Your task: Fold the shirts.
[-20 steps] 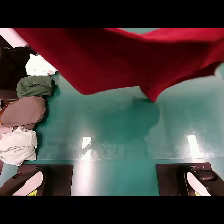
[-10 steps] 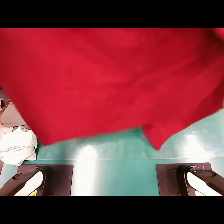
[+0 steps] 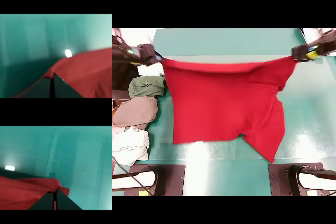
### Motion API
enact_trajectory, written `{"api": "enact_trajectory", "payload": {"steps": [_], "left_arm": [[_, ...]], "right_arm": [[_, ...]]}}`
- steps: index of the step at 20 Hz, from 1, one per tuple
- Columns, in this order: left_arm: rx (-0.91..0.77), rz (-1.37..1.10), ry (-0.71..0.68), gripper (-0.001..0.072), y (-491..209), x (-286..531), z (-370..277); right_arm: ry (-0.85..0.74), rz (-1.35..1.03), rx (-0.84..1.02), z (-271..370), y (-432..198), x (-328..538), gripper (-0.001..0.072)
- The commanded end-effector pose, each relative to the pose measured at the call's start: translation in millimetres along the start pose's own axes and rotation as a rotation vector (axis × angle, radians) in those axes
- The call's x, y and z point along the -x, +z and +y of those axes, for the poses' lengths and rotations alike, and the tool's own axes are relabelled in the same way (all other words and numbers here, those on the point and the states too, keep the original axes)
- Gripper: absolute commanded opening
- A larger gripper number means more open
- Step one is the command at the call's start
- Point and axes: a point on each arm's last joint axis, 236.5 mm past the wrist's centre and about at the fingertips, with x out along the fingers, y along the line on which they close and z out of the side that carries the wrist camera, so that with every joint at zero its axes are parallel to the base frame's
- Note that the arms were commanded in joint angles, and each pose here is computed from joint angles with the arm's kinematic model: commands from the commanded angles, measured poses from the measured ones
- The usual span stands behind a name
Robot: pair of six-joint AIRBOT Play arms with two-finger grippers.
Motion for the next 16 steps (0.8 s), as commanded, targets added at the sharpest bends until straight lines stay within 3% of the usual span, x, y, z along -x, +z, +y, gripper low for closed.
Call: {"api": "enact_trajectory", "payload": {"steps": [1, 2, 3, 8, 11, 16], "left_arm": [[0.102, 0.059, 0.000, 0.0134, -15, -48, 39], [0.101, 0.047, 0.008, 0.0455, -13, -49, 42], [0.092, 0.041, 0.012, 0.0619, -9, -47, 42], [0.035, 0.186, 0.014, 0.0615, -31, -1, 46], [0.080, 0.339, 0.072, 0.0616, -82, 15, 71], [0.128, 0.496, 0.206, 0.0615, -203, 23, 107]], "right_arm": [[0.028, -0.045, -0.034, 22, 11, -57, 0.0072], [0.040, -0.057, -0.048, 24, 14, -62, 0.0306], [0.055, -0.055, -0.063, 27, 14, -64, 0.0380], [0.199, 0.091, -0.085, 34, -20, -27, 0.0364], [0.373, 0.241, -0.043, 58, -58, 3, 0.0364], [0.396, 0.291, -0.058, 66, -105, 14, 0.0364]]}}
